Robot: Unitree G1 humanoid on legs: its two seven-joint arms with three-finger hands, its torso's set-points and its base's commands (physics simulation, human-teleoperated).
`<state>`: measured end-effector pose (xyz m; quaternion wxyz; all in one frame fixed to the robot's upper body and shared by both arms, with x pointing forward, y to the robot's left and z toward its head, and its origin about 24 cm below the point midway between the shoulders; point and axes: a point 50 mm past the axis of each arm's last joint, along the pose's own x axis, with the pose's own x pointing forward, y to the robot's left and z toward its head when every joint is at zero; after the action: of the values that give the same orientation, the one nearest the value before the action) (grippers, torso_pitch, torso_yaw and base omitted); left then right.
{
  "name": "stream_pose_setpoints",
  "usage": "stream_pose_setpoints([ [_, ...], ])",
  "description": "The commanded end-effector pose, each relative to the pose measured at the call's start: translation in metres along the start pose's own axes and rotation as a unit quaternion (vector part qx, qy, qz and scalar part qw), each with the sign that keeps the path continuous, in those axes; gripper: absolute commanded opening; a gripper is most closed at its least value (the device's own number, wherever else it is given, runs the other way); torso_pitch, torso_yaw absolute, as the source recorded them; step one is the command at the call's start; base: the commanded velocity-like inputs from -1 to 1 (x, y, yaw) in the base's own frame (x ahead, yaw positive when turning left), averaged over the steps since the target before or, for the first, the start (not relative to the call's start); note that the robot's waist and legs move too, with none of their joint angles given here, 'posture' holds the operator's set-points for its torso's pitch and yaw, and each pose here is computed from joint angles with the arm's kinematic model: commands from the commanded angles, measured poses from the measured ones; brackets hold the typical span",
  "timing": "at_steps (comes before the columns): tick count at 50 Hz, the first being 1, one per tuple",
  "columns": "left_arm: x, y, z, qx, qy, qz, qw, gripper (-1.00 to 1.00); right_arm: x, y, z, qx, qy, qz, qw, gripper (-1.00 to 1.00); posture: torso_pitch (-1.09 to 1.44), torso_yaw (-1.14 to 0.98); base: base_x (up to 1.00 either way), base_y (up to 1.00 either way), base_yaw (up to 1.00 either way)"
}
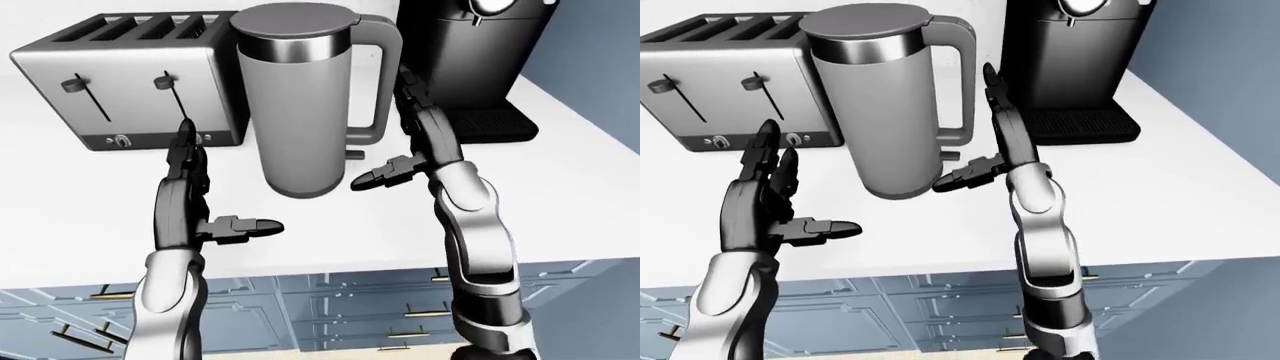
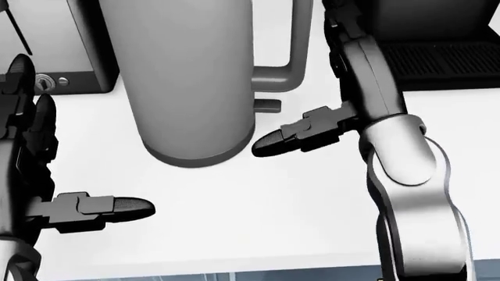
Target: Press down the lever to turn on the electric kettle.
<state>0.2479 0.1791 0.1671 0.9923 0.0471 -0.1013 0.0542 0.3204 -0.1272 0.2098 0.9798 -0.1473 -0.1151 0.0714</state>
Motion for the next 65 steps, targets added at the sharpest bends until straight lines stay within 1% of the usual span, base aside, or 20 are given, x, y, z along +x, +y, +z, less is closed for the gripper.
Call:
stream_pose_setpoints([
  [1, 0.000, 0.001, 0.015, 0.001, -0.042, 0.002, 0.9991, 1.00, 0.003, -0.005, 0.022, -0.018, -0.049, -0.013, 0.9986, 1.00, 0.00, 0.00, 0.00, 0.00, 0.00],
  [3, 0.000, 0.001, 0.014, 0.002, -0.042, 0.002, 0.9991, 1.00, 0.007, -0.005, 0.019, -0.031, -0.040, -0.013, 0.9986, 1.00, 0.00, 0.00, 0.00, 0.00, 0.00],
  [6, 0.000, 0.001, 0.014, 0.002, -0.042, 0.002, 0.9991, 1.00, 0.011, -0.005, 0.015, -0.036, -0.039, -0.013, 0.9985, 1.00, 0.00, 0.00, 0.00, 0.00, 0.00],
  [19, 0.000, 0.000, 0.014, 0.003, -0.041, 0.003, 0.9991, 1.00, 0.022, -0.009, 0.015, -0.032, -0.045, -0.005, 0.9984, 1.00, 0.00, 0.00, 0.00, 0.00, 0.00],
  [23, 0.001, 0.000, 0.014, 0.003, -0.041, 0.002, 0.9991, 1.00, 0.029, -0.014, 0.019, -0.039, -0.047, -0.007, 0.9981, 1.00, 0.00, 0.00, 0.00, 0.00, 0.00],
  [29, 0.001, 0.000, 0.015, 0.003, -0.041, 0.002, 0.9991, 1.00, 0.035, -0.014, 0.019, -0.041, -0.044, -0.005, 0.9982, 1.00, 0.00, 0.00, 0.00, 0.00, 0.00],
  [47, 0.000, -0.001, 0.013, 0.005, -0.040, 0.001, 0.9992, 1.00, 0.047, -0.020, 0.010, -0.040, -0.036, -0.007, 0.9985, 1.00, 0.00, 0.00, 0.00, 0.00, 0.00],
  [58, 0.000, -0.001, 0.012, 0.005, -0.040, 0.001, 0.9992, 1.00, 0.047, -0.025, 0.008, -0.039, -0.035, -0.013, 0.9985, 1.00, 0.00, 0.00, 0.00, 0.00, 0.00],
  [62, 0.000, -0.001, 0.012, 0.005, -0.040, 0.001, 0.9992, 1.00, 0.047, -0.026, 0.010, -0.033, -0.038, -0.014, 0.9986, 1.00, 0.00, 0.00, 0.00, 0.00, 0.00],
  [65, 0.000, -0.001, 0.012, 0.005, -0.040, 0.001, 0.9992, 1.00, 0.047, -0.026, 0.012, -0.019, -0.044, -0.015, 0.9987, 1.00, 0.00, 0.00, 0.00, 0.00, 0.00],
])
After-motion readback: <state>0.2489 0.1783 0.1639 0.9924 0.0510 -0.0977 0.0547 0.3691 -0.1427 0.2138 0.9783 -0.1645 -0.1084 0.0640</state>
